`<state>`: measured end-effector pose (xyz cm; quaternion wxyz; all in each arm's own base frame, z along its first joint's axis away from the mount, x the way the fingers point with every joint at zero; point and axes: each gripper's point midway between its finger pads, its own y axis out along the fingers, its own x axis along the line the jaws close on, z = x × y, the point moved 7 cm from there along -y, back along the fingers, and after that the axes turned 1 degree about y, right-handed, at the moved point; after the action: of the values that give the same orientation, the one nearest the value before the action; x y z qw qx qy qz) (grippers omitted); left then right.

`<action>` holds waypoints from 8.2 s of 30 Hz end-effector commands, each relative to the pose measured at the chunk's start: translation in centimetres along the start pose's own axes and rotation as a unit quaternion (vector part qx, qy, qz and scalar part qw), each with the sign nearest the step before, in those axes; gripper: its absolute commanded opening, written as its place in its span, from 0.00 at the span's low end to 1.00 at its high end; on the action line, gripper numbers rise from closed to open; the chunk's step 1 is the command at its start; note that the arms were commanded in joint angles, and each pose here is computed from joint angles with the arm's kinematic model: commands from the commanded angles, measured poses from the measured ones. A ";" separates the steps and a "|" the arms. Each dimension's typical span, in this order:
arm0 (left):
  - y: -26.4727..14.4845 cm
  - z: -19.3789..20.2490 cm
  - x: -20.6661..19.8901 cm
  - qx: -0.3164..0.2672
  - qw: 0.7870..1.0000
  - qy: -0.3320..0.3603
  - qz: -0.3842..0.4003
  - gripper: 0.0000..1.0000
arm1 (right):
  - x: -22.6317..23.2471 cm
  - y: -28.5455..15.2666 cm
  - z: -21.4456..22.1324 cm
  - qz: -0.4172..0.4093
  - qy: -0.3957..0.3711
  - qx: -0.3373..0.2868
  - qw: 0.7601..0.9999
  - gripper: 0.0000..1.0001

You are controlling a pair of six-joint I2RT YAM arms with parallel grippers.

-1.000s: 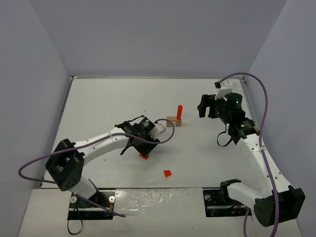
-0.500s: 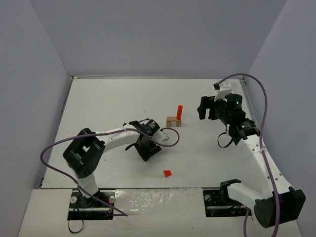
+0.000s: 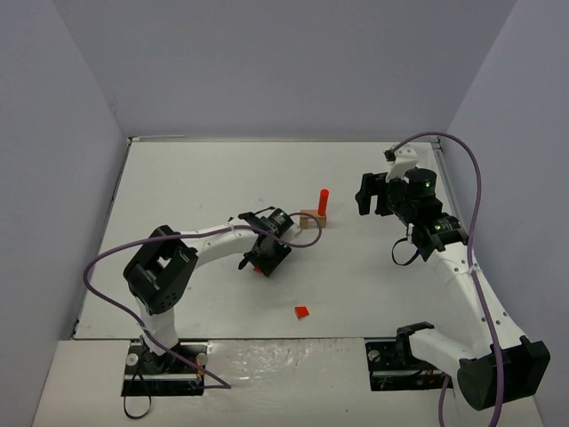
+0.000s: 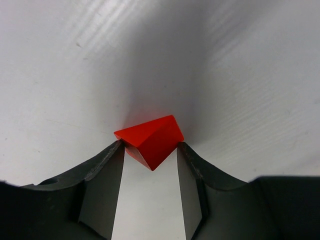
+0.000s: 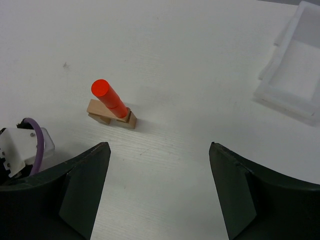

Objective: Build the wood block tower

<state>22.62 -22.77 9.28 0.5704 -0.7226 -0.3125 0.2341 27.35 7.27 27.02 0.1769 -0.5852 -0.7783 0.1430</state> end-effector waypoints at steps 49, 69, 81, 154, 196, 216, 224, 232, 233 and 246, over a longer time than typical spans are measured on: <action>-1.1 -3.4 6.1 -0.081 0.993 0.075 0.050 0.36 | 0.9 -1.0 -2.0 -0.044 -0.004 -0.034 0.998 0.78; -16.7 -5.5 5.1 -0.391 0.917 0.085 0.015 0.00 | 6.4 -1.9 -7.1 -0.251 0.103 0.004 0.962 0.77; -24.1 -6.9 4.2 -0.529 0.840 0.123 0.013 0.00 | 13.1 -1.2 -10.2 -0.359 0.144 0.054 0.921 0.71; -21.0 8.3 9.1 -0.435 0.856 -0.248 -0.130 0.67 | 24.6 9.8 9.7 -0.265 -0.408 0.153 0.860 0.00; -17.1 4.4 7.0 -0.339 0.929 -0.151 0.003 0.68 | 13.6 2.3 1.4 -0.139 -0.219 0.007 0.966 0.82; -7.1 -2.9 1.2 -0.160 0.970 -0.181 0.016 0.68 | 2.3 -4.2 -2.7 0.146 -0.018 -0.121 0.982 1.00; -4.3 -2.9 1.1 -0.100 0.975 -0.199 -0.002 0.68 | 2.4 -4.0 -2.4 0.131 -0.019 -0.116 0.984 1.00; -2.2 -1.3 1.0 -0.034 0.971 -0.233 -0.029 0.69 | 2.2 -3.8 -2.1 0.132 -0.017 -0.111 0.985 1.00; -2.1 -1.2 1.0 -0.030 0.971 -0.235 -0.029 0.69 | 2.2 -3.7 -2.1 0.132 -0.018 -0.110 0.985 1.00; -0.5 -0.1 4.8 0.000 0.946 -0.318 -0.066 0.48 | 2.4 -3.4 -2.5 0.123 -0.014 -0.109 0.986 1.00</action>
<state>24.49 -20.74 9.18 0.4809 -0.6108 -0.4880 0.3969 24.23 8.42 29.77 0.0845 -0.6863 -0.7122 0.1213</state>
